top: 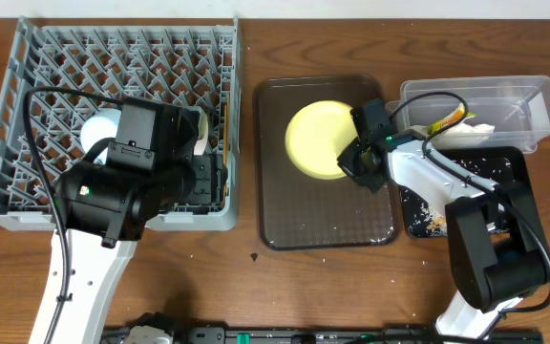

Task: Sort waste into correct bins and load items into the dishwasher
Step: 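Grasp the yellow plate edge with the right gripper and lift it, then hand the yellow plate from the right gripper to the left gripper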

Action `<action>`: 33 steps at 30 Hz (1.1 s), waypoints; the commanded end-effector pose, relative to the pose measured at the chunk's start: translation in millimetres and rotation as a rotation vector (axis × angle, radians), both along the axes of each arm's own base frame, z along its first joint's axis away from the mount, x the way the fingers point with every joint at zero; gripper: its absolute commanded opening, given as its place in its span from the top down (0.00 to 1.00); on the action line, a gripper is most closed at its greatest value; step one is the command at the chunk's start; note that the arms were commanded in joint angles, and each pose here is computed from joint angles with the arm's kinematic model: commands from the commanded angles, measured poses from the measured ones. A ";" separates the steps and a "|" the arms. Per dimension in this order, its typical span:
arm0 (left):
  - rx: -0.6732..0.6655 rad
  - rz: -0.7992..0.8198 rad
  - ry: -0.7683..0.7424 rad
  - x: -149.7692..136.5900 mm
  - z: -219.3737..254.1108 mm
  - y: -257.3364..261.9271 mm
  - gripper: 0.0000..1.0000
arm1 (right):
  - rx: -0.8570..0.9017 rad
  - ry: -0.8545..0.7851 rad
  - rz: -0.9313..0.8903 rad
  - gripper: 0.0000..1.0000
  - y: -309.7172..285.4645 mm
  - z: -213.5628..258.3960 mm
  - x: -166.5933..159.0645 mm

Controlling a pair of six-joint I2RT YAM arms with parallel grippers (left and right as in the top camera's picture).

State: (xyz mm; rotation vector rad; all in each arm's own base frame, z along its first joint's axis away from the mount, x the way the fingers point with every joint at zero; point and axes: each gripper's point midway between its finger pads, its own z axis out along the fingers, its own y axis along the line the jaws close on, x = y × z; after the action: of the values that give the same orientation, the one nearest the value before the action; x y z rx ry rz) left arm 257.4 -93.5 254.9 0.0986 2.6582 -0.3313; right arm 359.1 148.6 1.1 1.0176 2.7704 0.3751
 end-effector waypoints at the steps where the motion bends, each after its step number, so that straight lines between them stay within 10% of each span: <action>1: 0.025 0.032 -0.009 3.1 -0.2 5.6 0.32 | -0.029 0.027 0.091 0.99 0.5 -10.0 -10.3; 11: 0.010 0.074 -0.045 12.6 4.8 6.1 0.16 | -0.066 -0.356 0.437 0.99 -0.1 104.3 15.2; 19: -0.208 -0.054 -0.099 20.5 27.0 -36.6 0.10 | 0.252 -0.700 0.803 0.99 18.9 210.5 -12.3; 33: -0.438 -0.173 -0.111 16.0 54.6 -74.9 0.11 | 0.598 -0.921 1.096 0.99 59.3 269.7 -57.0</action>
State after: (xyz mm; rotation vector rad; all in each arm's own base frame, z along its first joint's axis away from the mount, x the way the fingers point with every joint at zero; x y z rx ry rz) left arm 280.2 -158.7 305.8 0.1723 2.4119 -0.8388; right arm 324.7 189.7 245.6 -0.4860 2.1693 1.2341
